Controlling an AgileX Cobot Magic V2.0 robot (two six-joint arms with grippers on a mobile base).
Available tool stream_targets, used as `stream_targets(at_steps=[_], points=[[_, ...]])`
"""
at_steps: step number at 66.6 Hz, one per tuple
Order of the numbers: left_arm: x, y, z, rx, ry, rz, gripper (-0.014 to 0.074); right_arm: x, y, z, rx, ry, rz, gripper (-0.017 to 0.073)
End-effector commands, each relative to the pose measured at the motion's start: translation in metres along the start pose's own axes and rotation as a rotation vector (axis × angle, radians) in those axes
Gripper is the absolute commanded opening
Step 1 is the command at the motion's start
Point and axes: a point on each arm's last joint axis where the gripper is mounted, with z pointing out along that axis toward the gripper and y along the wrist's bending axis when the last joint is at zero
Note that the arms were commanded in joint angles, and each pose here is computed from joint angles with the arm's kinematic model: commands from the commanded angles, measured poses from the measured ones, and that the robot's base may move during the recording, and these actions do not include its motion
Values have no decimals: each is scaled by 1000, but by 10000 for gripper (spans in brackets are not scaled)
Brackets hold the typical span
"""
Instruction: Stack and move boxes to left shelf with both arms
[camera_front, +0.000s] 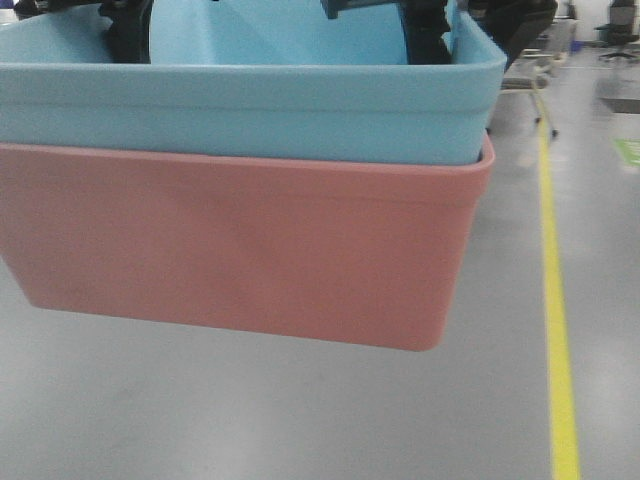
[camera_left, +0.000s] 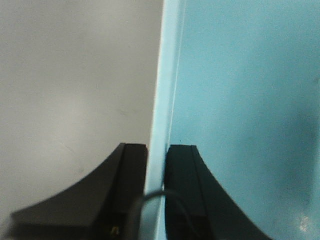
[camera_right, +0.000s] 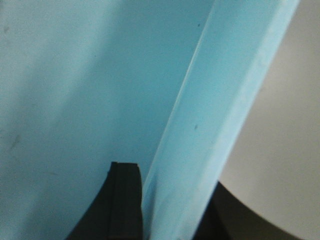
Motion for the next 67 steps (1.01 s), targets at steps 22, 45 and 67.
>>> stream_targets(at_steps=[22,45,67], points=[[-15,-30,-38,263,-186,-69,-3,-28,23,-35,-260,-269,58,55],[-15,-30,-38,264,-185,-71,-3,-28,23,-35,-260,-270,57,55],[-15,-30,-38,264,-185,-71,-3,-28,22,-35,-258,-269,56,55]])
